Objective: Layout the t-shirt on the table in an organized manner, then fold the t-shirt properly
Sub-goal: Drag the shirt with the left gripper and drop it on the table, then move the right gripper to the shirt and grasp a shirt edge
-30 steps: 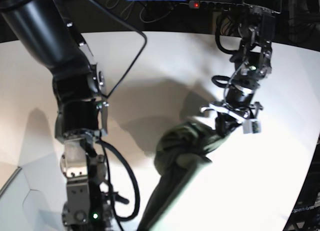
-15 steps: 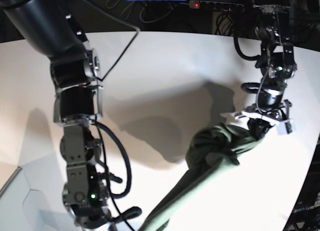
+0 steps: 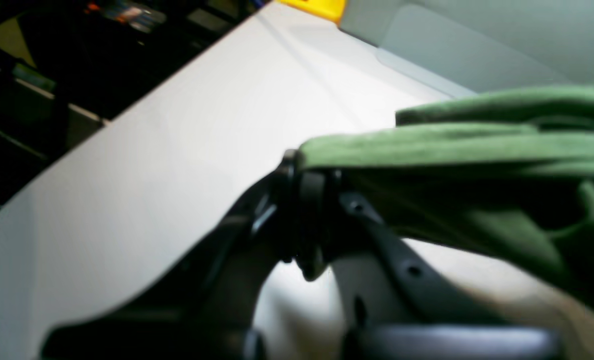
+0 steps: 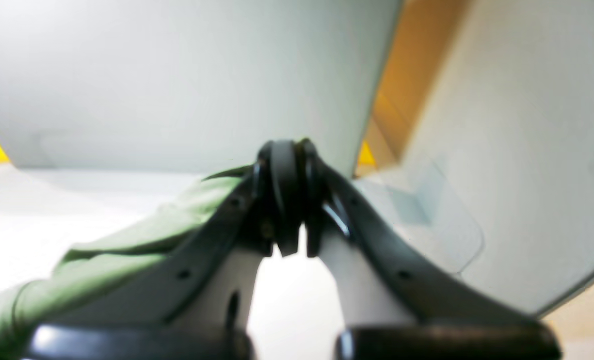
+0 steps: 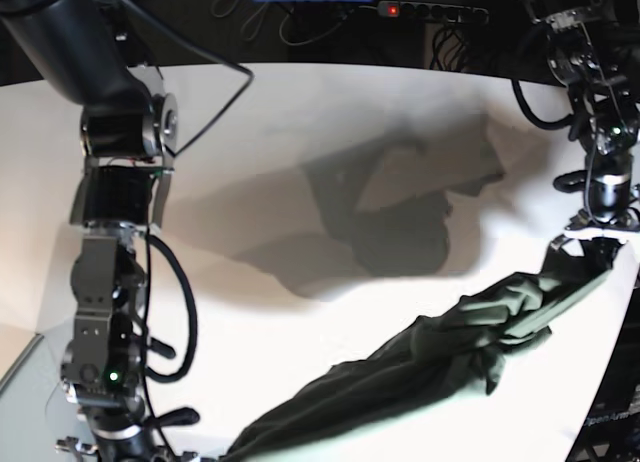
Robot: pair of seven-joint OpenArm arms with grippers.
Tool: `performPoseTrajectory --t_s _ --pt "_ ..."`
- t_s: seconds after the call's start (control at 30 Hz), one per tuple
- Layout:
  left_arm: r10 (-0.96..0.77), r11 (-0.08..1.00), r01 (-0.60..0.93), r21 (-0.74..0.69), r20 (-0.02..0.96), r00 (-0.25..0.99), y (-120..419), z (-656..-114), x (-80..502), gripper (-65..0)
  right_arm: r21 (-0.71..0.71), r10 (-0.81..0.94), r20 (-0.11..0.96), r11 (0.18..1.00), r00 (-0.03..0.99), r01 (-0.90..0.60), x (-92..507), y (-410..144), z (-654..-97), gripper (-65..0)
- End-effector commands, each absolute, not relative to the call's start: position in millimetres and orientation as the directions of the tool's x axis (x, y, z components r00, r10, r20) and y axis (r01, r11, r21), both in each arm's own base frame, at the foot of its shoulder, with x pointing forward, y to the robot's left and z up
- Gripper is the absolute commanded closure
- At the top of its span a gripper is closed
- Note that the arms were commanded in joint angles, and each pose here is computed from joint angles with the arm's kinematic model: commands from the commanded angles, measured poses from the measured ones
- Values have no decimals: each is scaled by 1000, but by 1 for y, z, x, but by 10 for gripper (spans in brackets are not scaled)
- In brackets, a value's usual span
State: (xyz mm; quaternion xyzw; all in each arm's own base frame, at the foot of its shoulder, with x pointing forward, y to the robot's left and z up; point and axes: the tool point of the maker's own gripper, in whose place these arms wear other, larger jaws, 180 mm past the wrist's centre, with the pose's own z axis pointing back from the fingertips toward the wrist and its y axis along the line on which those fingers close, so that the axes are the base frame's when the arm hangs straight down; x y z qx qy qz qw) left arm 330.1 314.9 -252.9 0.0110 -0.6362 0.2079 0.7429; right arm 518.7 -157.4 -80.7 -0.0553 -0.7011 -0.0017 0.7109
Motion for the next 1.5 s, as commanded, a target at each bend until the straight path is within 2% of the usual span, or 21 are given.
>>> performPoseTrajectory --t_s 0.0,0.27,0.67,0.87,1.1,1.27,1.47 --pt "265 910 -343 -234 963 45 328 -235 330 -4 -94 103 992 989 -74 116 516 -169 -51 0" --pt "263 886 -400 -234 964 20 351 -231 319 -4 -52 54 999 979 -6 199 507 -211 -85 0" --pt "284 847 -473 -242 959 18 377 -242 305 -4 -25 3 997 962 81 273 488 -246 -133 0" --pt "368 795 -493 -354 927 -73 399 -234 291 -4 0 -28 996 949 86 315 483 -264 -138 0" --pt "376 771 -513 -377 920 -112 411 -228 282 -4 -18 -17 994 945 104 326 479 -271 -145 0" --pt "420 769 -511 -385 906 -50 405 -240 285 -4 -30 -19 989 946 146 324 470 -271 -166 0" --pt "433 769 -508 -388 901 -32 401 -245 286 -4 -15 -43 981 956 190 292 451 -247 -198 0"
